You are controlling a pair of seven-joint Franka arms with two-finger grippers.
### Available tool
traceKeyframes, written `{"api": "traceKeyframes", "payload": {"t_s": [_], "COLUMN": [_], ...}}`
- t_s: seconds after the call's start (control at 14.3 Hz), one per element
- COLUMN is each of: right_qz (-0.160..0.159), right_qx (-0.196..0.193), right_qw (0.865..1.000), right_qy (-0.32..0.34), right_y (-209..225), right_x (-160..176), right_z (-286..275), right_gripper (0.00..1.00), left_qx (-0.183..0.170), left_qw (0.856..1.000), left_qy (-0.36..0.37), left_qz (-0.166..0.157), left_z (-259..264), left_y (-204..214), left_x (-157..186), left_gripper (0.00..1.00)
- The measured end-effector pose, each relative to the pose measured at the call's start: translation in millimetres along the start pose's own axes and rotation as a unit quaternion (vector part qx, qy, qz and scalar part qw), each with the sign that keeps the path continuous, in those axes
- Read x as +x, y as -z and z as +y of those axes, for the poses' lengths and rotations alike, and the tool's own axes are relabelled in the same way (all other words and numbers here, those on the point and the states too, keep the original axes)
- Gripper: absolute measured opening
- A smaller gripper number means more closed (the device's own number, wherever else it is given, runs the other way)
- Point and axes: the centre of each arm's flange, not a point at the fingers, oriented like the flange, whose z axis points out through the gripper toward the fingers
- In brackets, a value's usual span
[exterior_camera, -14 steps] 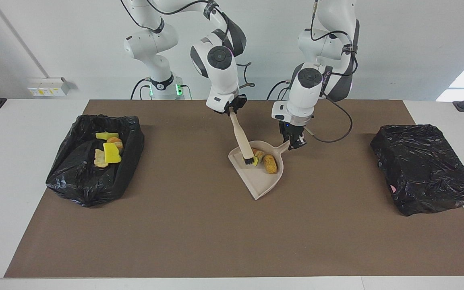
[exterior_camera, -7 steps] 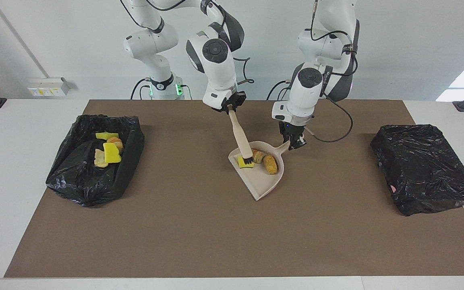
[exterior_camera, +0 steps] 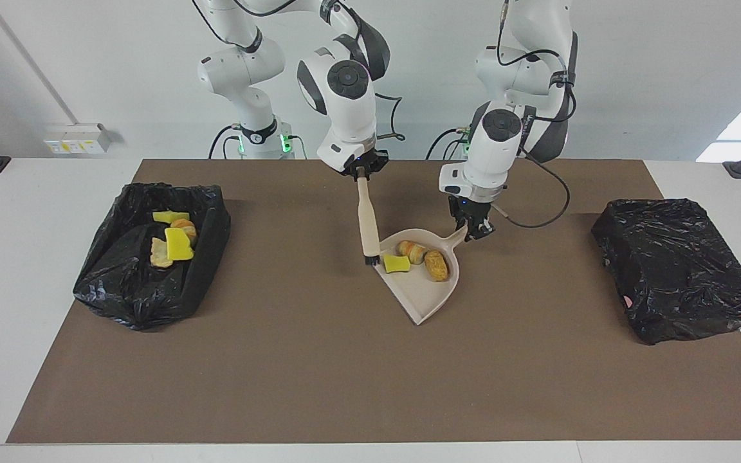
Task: Sweep and dump trash in bin
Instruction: 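Carry the dustpan to the other black bag with the left gripper, then tip the dustpan into the black bag with the left gripper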
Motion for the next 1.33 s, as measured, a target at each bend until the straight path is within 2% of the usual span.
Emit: {"api": "traceKeyframes", "payload": {"t_s": [0.21, 0.42, 0.77, 1.12, 1.33], "right_qz": [0.014, 0.03, 0.045, 0.032, 0.03], "right_qx": [0.002, 0.008, 0.01, -0.009, -0.017], "right_qw": [1.0, 0.999, 0.999, 0.999, 0.999], "right_qy": [-0.012, -0.006, -0.007, -0.002, -0.004], "right_y": [1.1, -3.7, -26.6, -67.5, -99.0], "right_x": [-4.4, -13.9, -48.7, -85.6, -101.1], "right_z": [-6.4, -17.4, -61.9, -102.8, -118.6], "right_gripper": [0.27, 0.27, 0.27, 0.27, 0.27], "left_qx": [0.009, 0.025, 0.011, 0.03, 0.037], "left_qw": [1.0, 0.997, 0.991, 0.98, 0.97], "left_qy": [0.028, 0.068, 0.131, 0.196, 0.238], "left_qz": [0.012, 0.032, 0.011, 0.022, 0.023], "left_z": [-24.9, -63.9, -117.0, -189.4, -217.9], "left_y": [15.9, 50.7, 103.1, 143.7, 152.6], "left_x": [-16.6, -42.3, -87.8, -174.2, -228.3], "left_gripper": [0.32, 0.32, 0.32, 0.32, 0.32]}}
